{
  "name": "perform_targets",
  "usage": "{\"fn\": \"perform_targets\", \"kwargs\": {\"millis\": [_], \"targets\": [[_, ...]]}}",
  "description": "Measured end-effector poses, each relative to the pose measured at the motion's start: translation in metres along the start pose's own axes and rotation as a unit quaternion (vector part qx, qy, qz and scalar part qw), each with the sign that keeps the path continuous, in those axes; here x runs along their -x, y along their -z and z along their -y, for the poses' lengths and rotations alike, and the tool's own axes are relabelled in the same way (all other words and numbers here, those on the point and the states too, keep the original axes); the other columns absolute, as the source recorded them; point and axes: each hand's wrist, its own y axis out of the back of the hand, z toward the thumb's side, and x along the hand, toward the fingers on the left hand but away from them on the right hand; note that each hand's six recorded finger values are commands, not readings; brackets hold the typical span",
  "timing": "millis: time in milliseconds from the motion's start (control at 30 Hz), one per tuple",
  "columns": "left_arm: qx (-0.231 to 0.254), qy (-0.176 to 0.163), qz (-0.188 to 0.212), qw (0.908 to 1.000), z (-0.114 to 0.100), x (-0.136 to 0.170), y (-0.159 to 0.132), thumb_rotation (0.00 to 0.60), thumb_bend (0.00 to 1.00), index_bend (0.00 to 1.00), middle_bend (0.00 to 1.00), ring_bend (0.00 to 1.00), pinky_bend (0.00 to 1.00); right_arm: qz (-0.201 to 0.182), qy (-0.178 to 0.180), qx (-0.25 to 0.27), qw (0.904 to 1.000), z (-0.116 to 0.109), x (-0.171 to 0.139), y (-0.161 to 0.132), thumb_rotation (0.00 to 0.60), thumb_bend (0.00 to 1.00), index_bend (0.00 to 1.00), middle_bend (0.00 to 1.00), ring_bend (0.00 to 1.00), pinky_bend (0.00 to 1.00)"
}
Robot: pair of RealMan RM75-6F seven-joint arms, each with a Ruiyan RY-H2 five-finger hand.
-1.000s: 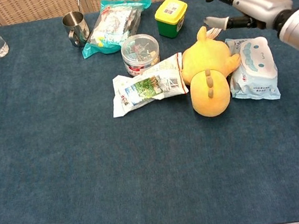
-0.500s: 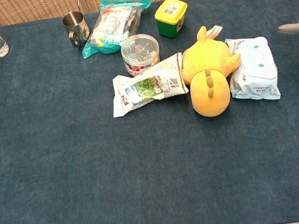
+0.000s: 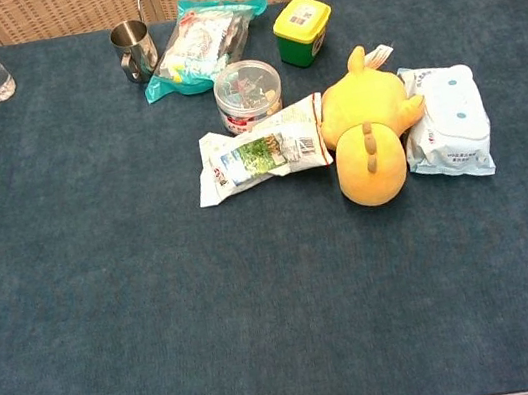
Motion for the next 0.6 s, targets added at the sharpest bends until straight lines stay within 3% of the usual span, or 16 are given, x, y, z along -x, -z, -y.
{"fn": "perform_targets", "kwargs": {"millis": [133, 200, 333, 400, 600], "targets": [[0.0, 0.0, 0.001, 1.0, 0.0003, -0.0006, -0.0005, 0.6, 0.12, 0.13, 0.08, 0.09, 0.04, 0.002, 0.005, 0.005, 1.0, -0.0002, -0.0078, 0.0038, 0.408, 0.0, 0.07, 0.11, 0.0, 0.0], [0.0, 0.001, 0.0, 1.0, 0.0005, -0.0006, -0.0005, 0.6, 0.12, 0.13, 0.08, 0.09, 0.04, 0.0, 0.006, 0.009, 0.9999, 0.0005, -0.0091, 0.0037, 0.378, 0.0, 0.07, 0.11, 0.0, 0.0], [-0.001, 0.001, 0.0, 1.0, 0.0004, -0.0006, -0.0003, 0.6, 0.12, 0.13, 0.08, 0.09, 0.04, -0.007, 0.009, 0.015, 0.9998, 0.0022, -0.0112, 0.0034, 0.19, 0.0, 0.07, 0.11, 0.0, 0.0], [-0.001, 0.002, -0.001, 1.0, 0.0008, -0.0005, 0.0002, 0.6, 0.12, 0.13, 0.08, 0.09, 0.04, -0.009, 0.007, 0.013, 0.9998, 0.0035, -0.0117, 0.003, 0.135, 0.0, 0.07, 0.11, 0.0, 0.0], [-0.003, 0.004, -0.003, 1.0, 0.0015, -0.0003, 0.0017, 0.6, 0.12, 0.13, 0.08, 0.09, 0.04, -0.015, 0.002, 0.013, 0.9998, 0.0068, -0.0132, -0.0004, 0.109, 0.0, 0.07, 0.11, 0.0, 0.0]]}}
